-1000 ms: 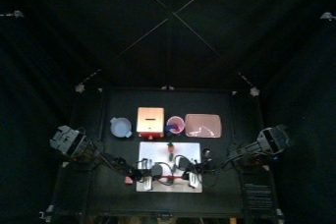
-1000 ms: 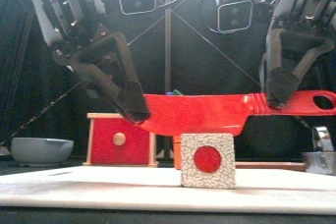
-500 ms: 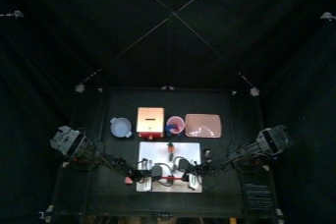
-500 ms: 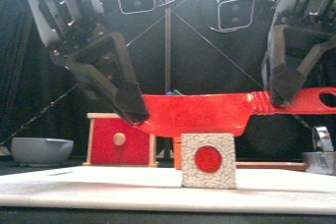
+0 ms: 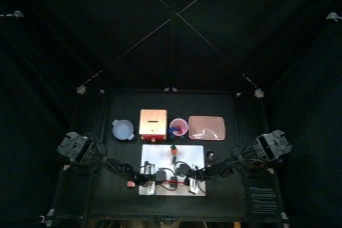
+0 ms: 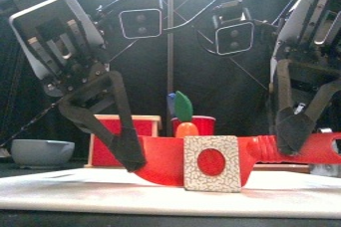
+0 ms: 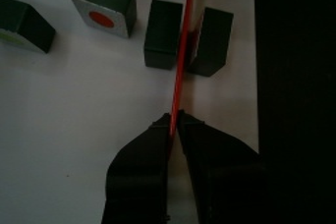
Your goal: Cut sushi
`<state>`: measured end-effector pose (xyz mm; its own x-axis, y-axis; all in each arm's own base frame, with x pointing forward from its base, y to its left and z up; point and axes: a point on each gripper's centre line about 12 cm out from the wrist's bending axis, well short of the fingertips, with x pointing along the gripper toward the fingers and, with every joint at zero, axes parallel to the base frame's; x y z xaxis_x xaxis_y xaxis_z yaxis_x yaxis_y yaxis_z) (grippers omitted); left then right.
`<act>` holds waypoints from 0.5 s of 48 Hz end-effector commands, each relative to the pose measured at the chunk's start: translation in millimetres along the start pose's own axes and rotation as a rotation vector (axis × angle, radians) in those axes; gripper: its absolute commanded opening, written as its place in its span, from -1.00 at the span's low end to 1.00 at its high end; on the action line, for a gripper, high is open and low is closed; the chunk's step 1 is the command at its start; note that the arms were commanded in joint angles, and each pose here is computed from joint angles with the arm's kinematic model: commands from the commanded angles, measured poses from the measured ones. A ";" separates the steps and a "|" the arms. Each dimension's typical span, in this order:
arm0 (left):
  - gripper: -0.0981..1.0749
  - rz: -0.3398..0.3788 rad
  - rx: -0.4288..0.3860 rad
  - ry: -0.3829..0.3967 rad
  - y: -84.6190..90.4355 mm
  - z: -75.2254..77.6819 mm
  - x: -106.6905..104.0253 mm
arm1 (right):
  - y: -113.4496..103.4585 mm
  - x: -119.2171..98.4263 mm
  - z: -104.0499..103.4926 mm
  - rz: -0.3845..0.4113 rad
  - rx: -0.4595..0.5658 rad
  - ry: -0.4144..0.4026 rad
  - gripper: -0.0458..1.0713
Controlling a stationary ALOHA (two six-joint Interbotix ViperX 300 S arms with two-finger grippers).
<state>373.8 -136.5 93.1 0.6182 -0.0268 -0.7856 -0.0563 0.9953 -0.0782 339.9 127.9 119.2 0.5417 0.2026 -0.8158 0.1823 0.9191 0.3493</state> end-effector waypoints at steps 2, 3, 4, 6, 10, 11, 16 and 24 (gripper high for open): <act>0.05 -0.003 -0.020 0.006 0.0 -0.3 2.3 | 9.0 0.1 0.9 0.026 0.006 -0.011 -0.52; 0.05 -0.005 -0.021 0.009 -0.7 -1.0 2.6 | 9.3 0.6 0.2 0.026 0.009 -0.009 -0.52; 0.05 -0.006 -0.027 0.009 -0.3 -0.9 2.8 | 9.7 1.0 -0.3 0.027 0.011 -0.008 -0.52; 0.05 -0.008 -0.029 0.008 -1.0 -0.5 1.7 | 11.5 0.9 -0.9 0.031 0.012 -0.007 -0.52; 0.05 -0.015 -0.030 0.003 -3.6 0.6 -1.0 | 15.0 -1.7 -0.2 0.040 0.010 -0.012 -0.52; 0.05 -0.018 -0.030 -0.001 -4.4 1.6 -2.4 | 15.9 -2.6 0.0 0.043 0.009 -0.013 -0.52; 0.06 -0.013 -0.029 -0.012 -4.3 4.3 -7.5 | 16.6 -8.4 2.2 0.048 0.004 -0.023 -0.52; 0.08 -0.004 -0.034 -0.047 -0.5 15.0 -18.9 | 17.5 -24.5 7.1 0.051 -0.013 -0.038 -0.52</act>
<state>372.4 -138.2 100.6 0.6259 -0.0320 -0.7793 -0.0694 0.9929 -0.0965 338.1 135.4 126.9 0.5503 0.2217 -0.8050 0.1676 0.9152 0.3666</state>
